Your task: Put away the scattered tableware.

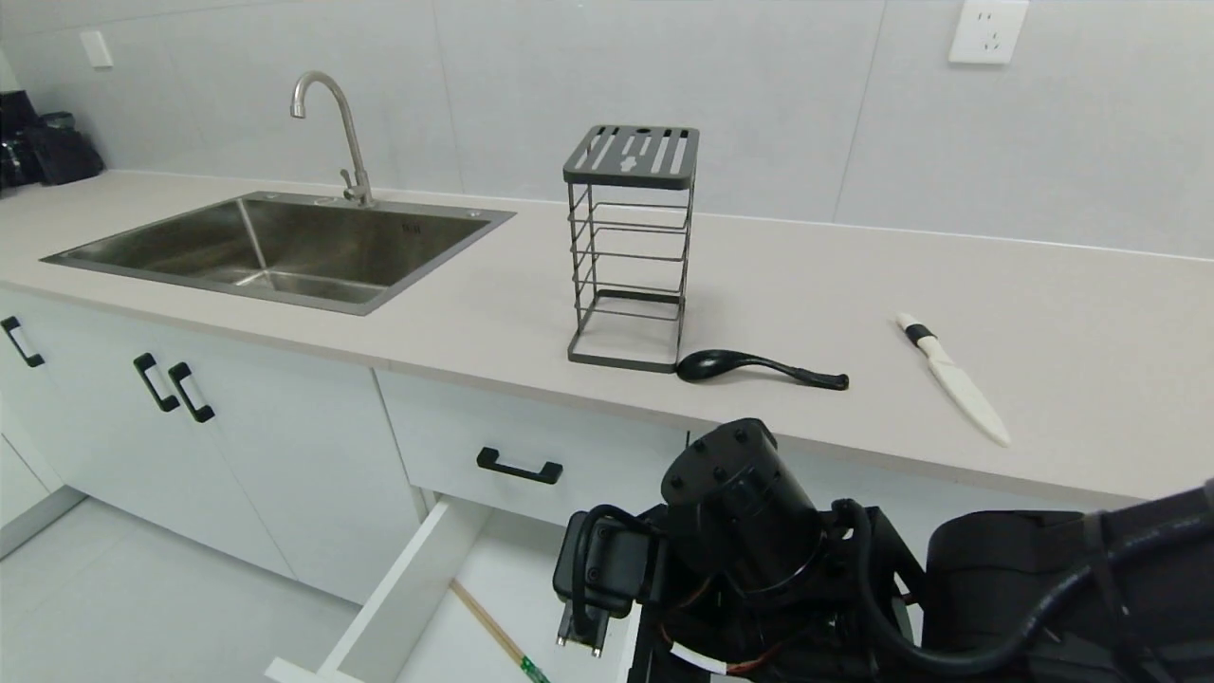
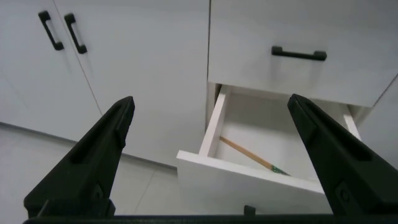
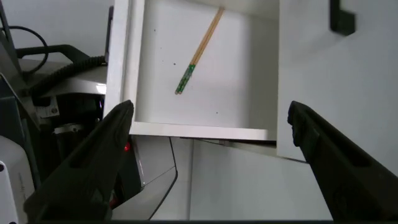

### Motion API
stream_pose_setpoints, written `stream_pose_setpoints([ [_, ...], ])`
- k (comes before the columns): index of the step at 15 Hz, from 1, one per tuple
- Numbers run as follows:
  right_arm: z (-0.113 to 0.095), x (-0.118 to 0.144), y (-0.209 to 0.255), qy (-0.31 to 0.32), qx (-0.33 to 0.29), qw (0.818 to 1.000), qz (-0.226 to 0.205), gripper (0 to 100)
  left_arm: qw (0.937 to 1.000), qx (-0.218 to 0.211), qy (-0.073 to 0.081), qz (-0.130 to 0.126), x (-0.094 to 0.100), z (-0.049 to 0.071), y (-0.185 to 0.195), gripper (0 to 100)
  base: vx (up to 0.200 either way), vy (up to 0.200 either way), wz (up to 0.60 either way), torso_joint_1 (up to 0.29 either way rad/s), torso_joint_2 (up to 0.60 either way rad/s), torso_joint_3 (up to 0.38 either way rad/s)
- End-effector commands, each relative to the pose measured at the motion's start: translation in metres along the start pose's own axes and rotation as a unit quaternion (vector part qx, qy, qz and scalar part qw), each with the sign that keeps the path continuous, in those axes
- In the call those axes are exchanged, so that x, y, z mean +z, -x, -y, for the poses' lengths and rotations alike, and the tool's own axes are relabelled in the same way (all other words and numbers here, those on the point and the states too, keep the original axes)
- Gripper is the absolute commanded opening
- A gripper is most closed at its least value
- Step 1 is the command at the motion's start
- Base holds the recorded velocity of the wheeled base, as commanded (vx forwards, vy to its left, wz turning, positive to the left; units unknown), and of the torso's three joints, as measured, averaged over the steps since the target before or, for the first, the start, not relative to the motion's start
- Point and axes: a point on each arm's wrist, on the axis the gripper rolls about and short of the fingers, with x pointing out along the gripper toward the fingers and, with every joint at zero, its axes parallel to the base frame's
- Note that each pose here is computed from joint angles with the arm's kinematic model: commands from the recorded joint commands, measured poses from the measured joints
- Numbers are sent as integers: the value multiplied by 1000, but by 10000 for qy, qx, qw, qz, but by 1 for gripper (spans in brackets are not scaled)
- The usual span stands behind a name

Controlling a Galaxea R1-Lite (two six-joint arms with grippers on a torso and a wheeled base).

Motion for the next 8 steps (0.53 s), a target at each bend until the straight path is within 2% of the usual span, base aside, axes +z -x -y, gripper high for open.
stream_pose_setpoints([
  [1, -2, 4, 3, 16, -36, 10000, 57, 100, 10000, 0, -2, -4, 0, 0, 0, 100, 0, 0, 0, 56, -491, -212],
  [2, -2, 4, 3, 16, -54, 10000, 57, 100, 10000, 0, -2, -4, 0, 0, 0, 100, 0, 0, 0, 237, -510, -212],
  [5, -1, 5, 3, 24, -56, 9999, 82, 100, 10000, 0, -2, -4, 0, 0, 0, 100, 0, 0, 0, 390, -484, -240],
  [8, -1, 5, 3, 24, -46, 10000, 78, 100, 10000, 0, -2, -4, 0, 0, 0, 100, 0, 0, 0, 292, -504, -245],
])
